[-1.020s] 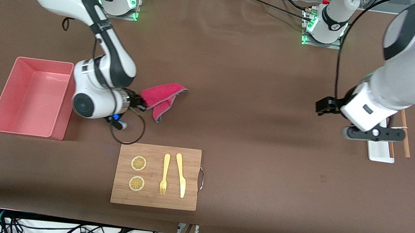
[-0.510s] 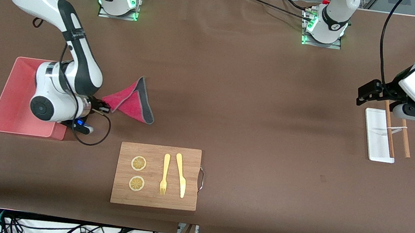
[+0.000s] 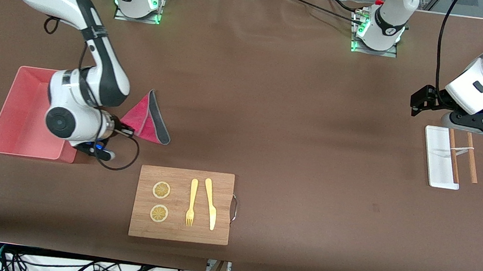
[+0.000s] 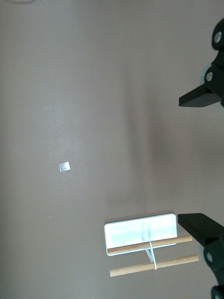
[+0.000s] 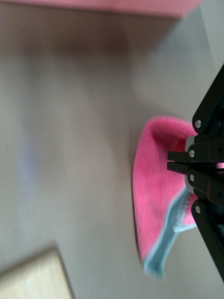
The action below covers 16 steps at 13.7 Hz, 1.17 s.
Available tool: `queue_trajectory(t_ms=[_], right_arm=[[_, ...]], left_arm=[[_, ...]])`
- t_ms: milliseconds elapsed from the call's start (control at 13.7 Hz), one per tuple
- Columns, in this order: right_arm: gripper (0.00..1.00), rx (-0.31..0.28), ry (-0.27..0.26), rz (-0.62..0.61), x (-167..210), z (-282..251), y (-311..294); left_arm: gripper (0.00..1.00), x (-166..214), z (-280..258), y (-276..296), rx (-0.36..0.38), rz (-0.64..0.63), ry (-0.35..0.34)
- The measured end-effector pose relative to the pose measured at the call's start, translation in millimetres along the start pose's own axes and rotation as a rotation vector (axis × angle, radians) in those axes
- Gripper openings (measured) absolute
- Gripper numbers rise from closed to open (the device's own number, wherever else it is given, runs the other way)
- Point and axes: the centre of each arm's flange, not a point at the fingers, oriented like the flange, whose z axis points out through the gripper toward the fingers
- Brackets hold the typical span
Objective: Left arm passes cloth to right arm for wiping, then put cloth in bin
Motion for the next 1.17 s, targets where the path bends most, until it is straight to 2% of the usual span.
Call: queue_trajectory(t_ms=[656, 947, 1166], right_arm=[[0.02, 0.125, 0.062, 0.235, -80.8, 34.7, -149.9], [0.02, 0.212, 0.056, 0.327, -125.1, 24.0, -206.8], [0.02, 0.268, 0.055, 0.367, -140.3, 21.9, -226.4]], left_arm=[[1.0, 2.4, -2.6, 6.3, -0.005, 0.01, 0.009], [1.0, 3.7, -2.0, 6.4, -0.006, 0.011, 0.009], [1.0, 4.0, -1.6, 6.5, -0.006, 0.011, 0.009]])
